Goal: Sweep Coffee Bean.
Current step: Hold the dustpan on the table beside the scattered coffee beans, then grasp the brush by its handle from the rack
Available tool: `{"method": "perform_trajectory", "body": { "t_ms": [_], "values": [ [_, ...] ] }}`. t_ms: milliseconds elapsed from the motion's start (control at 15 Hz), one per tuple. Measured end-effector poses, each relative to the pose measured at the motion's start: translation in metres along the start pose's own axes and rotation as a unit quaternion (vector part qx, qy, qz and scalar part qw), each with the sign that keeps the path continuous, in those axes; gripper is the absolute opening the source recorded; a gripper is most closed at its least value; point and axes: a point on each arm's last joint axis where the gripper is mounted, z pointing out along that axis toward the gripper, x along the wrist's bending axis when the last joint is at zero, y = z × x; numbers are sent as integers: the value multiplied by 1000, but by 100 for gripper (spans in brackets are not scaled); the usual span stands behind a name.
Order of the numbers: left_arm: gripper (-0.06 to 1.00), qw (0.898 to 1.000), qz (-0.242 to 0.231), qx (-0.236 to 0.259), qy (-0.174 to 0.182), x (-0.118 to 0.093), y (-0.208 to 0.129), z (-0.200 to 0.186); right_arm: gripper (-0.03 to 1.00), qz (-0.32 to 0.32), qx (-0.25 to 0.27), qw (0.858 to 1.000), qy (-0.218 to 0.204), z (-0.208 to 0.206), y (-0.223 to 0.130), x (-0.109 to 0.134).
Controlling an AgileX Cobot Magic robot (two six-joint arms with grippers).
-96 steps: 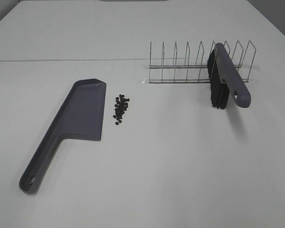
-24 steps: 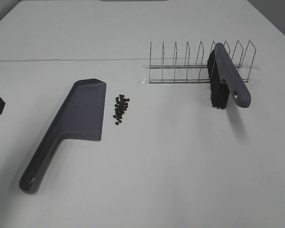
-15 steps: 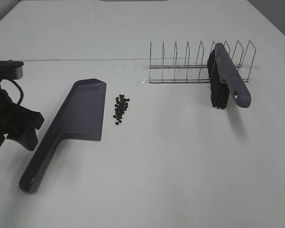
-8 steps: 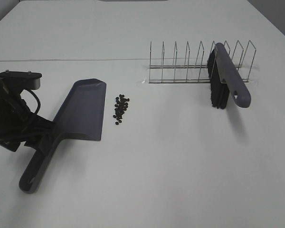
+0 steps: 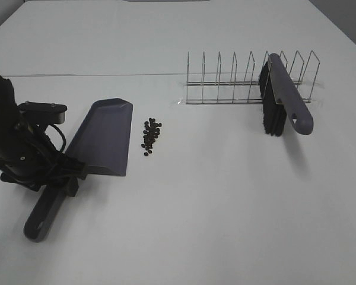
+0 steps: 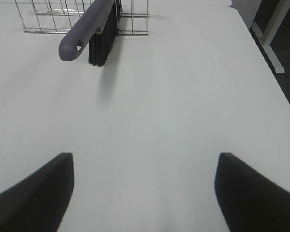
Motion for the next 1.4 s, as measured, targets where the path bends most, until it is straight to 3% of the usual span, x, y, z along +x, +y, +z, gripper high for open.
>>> {"method": "perform_trajectory", "body": {
  "t_ms": [333, 400, 467, 933, 1200, 1400],
  "values": [
    [64, 1000, 2, -12, 1, 0, 3, 8, 76, 0, 0, 1000, 0, 0, 0, 0],
    [59, 1000, 3, -17, 1, 0, 4, 8, 76, 0, 0, 1000, 0, 0, 0, 0],
    [36, 1000, 0, -18, 0, 0, 5, 8, 76, 0, 0, 1000, 0, 0, 0, 0],
    [36, 998, -53, -15, -1, 0, 5, 6, 76, 0, 0, 1000, 0, 0, 0, 0],
    [36, 998, -57, -31, -6, -2, 6, -28, 75, 0, 0, 1000, 0, 0, 0, 0],
    [36, 997, -52, -56, -9, -3, 8, -54, 63, 0, -14, 1000, 0, 1, 27, 0]
  ]
}}
